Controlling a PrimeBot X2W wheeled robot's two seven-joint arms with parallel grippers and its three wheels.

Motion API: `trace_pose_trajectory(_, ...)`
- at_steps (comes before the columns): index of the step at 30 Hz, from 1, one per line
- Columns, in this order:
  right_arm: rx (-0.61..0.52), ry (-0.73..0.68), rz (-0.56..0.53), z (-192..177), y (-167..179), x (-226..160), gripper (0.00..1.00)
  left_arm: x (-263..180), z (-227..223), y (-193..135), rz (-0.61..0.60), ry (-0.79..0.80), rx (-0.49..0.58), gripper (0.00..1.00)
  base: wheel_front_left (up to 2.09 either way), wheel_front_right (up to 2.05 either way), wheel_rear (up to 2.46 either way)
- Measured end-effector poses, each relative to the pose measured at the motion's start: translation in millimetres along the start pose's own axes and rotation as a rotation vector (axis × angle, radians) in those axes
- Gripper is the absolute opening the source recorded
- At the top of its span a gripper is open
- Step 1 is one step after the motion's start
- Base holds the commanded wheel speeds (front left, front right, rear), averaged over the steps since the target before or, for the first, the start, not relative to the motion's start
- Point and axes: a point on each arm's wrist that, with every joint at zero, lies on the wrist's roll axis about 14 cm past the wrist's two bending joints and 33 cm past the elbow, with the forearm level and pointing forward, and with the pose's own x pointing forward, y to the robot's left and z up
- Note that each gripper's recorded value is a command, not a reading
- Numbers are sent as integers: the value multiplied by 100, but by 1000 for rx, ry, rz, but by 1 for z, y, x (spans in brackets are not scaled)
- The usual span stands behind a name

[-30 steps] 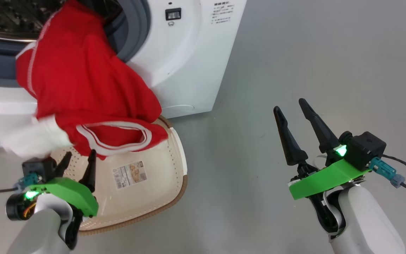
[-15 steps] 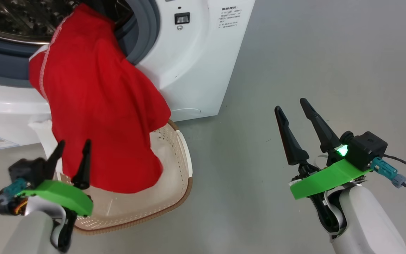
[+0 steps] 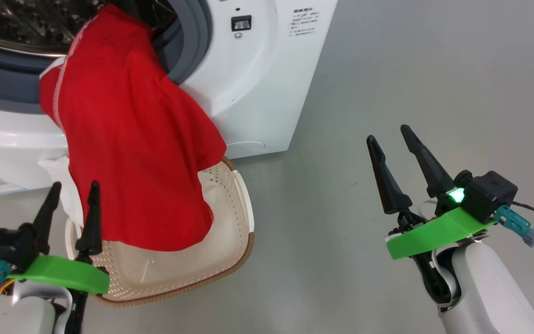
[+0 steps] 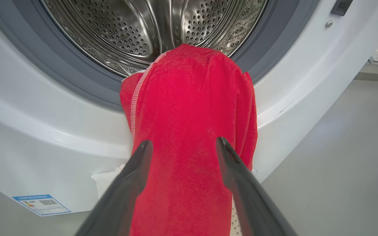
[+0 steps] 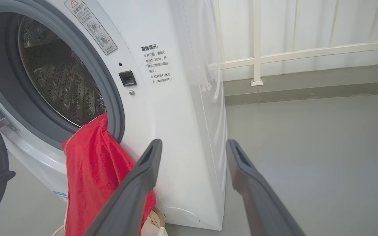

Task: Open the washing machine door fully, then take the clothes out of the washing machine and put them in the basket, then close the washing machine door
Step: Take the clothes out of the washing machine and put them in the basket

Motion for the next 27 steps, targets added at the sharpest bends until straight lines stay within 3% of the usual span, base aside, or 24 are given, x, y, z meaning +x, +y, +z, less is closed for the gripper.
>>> trace_pose_trajectory(14,0,6,-3,-3,-2,1,100,0,12,-1,4,-38,10,100,0,0,0)
trace_pose_trajectory(27,6,24,-3,-11,-2,2,100,14,1,-13,-47,44,20,100,0,0,0)
